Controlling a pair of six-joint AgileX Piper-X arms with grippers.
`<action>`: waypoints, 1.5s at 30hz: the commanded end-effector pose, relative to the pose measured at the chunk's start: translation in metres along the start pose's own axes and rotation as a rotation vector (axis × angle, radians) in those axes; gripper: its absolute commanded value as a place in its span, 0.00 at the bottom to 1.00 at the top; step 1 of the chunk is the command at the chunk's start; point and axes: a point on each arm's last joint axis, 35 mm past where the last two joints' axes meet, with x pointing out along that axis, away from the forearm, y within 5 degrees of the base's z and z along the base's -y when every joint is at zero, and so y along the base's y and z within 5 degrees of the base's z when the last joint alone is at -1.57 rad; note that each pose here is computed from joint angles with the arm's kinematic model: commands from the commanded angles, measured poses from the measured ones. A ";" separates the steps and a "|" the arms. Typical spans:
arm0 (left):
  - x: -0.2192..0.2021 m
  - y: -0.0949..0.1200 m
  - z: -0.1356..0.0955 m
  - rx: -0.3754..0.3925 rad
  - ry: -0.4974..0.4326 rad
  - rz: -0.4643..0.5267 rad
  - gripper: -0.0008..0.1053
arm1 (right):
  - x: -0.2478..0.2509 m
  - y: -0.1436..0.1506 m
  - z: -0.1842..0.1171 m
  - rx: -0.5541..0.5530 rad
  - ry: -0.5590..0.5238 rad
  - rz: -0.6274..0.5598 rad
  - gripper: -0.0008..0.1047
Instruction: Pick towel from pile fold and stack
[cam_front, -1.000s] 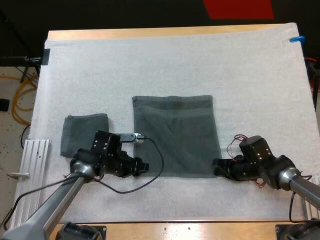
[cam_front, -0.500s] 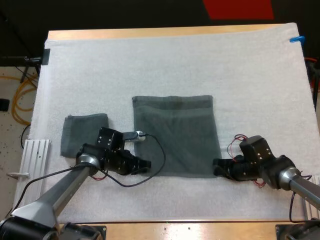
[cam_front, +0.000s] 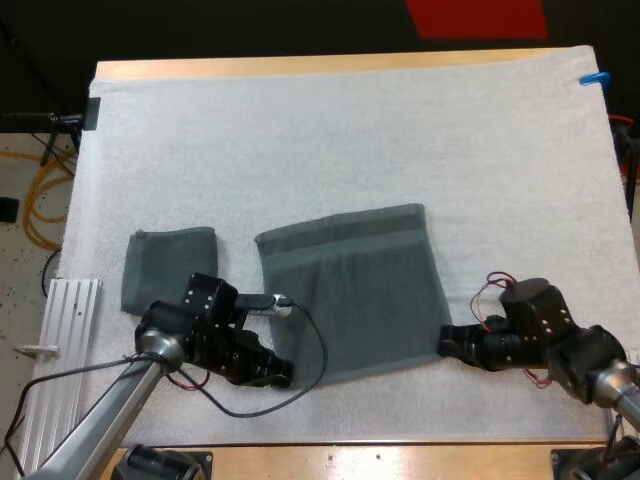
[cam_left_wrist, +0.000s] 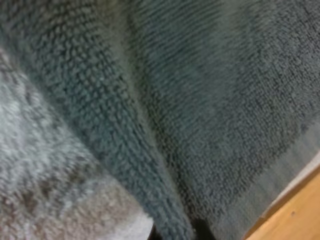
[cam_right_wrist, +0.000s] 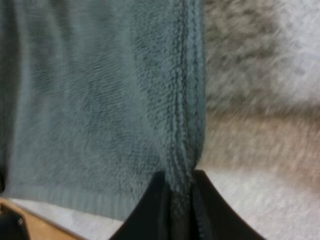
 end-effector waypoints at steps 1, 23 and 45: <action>-0.002 -0.002 -0.002 0.013 -0.001 -0.007 0.01 | -0.003 0.001 -0.002 -0.001 0.004 0.005 0.01; -0.014 0.057 0.099 -0.289 -0.471 -0.408 0.01 | 0.061 -0.008 0.101 0.174 -0.346 0.026 0.01; -0.009 0.066 0.123 -0.120 -0.605 -0.436 0.30 | 0.077 -0.018 0.132 0.168 -0.431 0.021 0.43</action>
